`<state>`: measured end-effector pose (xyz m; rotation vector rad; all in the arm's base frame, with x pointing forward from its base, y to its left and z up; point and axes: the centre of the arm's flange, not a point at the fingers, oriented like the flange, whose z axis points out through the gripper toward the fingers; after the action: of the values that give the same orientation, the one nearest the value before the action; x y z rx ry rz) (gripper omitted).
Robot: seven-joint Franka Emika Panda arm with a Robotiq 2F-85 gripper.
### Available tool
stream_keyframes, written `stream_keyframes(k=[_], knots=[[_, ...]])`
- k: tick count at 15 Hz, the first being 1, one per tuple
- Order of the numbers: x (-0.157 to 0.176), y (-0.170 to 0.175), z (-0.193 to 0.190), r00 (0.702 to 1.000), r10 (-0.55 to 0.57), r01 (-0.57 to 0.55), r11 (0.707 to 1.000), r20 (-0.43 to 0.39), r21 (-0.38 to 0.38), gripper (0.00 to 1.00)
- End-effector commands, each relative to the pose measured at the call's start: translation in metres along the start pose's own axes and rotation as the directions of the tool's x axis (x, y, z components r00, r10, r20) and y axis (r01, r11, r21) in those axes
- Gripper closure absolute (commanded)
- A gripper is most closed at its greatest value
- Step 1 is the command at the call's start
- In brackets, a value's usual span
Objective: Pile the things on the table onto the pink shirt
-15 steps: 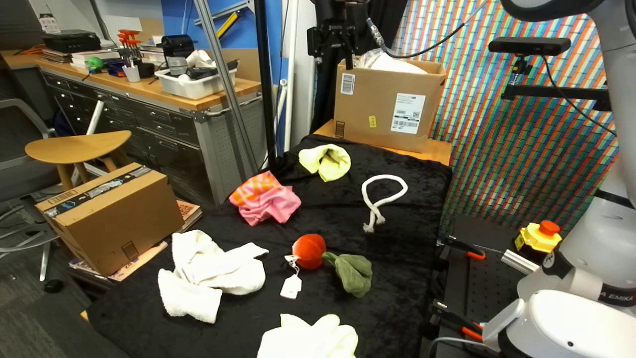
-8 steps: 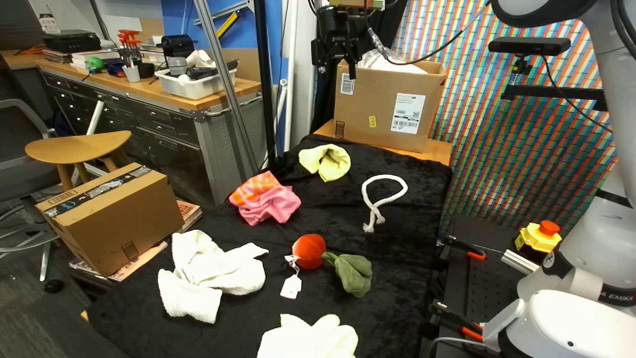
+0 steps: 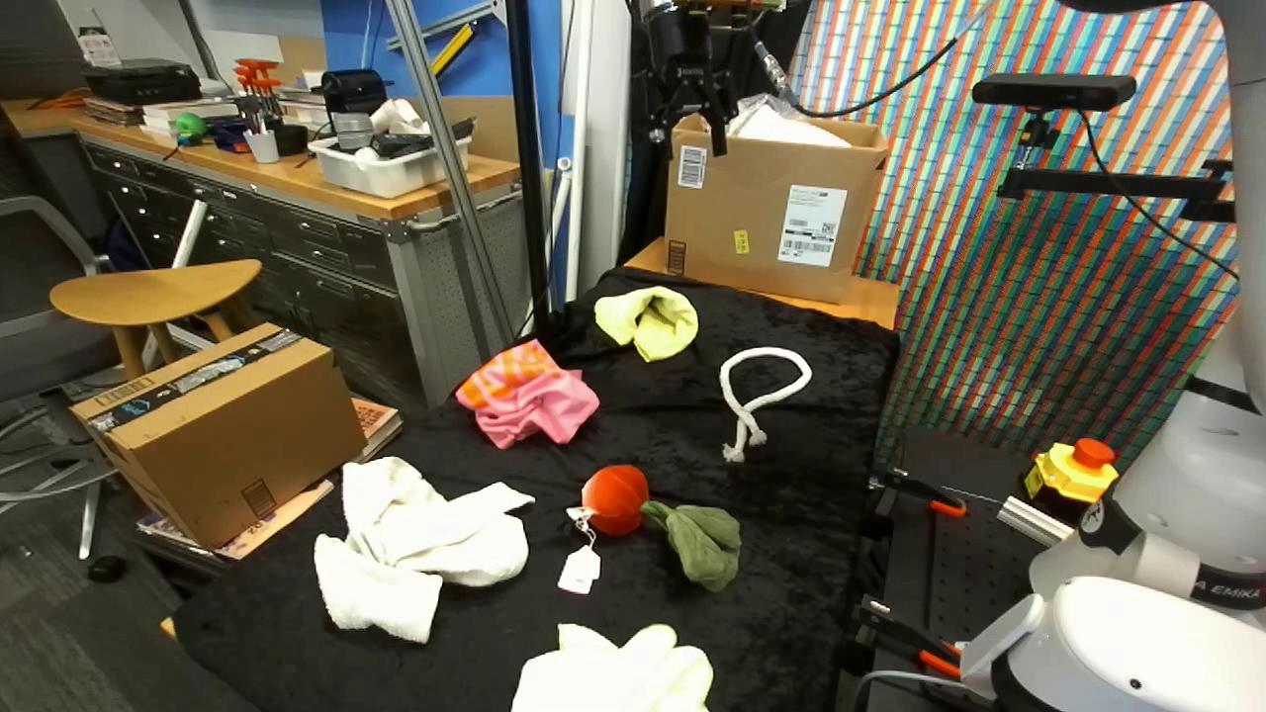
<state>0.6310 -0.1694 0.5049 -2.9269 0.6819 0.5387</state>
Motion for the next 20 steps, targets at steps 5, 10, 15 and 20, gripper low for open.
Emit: stream_keyframes(k=[5,10,15,20], knots=[[-0.031,-0.003,0.033,0.999,-0.009,0.008,1.0,0.051,0.013,0.0],[-0.025,-0.003,0.056,0.998,0.012,-0.013,1.0,0.062,0.011,0.0],[-0.004,0.002,0.091,0.994,0.099,-0.098,0.995,0.056,-0.008,0.0],[0.004,0.01,0.122,0.98,0.19,-0.189,0.982,0.056,-0.009,0.0]])
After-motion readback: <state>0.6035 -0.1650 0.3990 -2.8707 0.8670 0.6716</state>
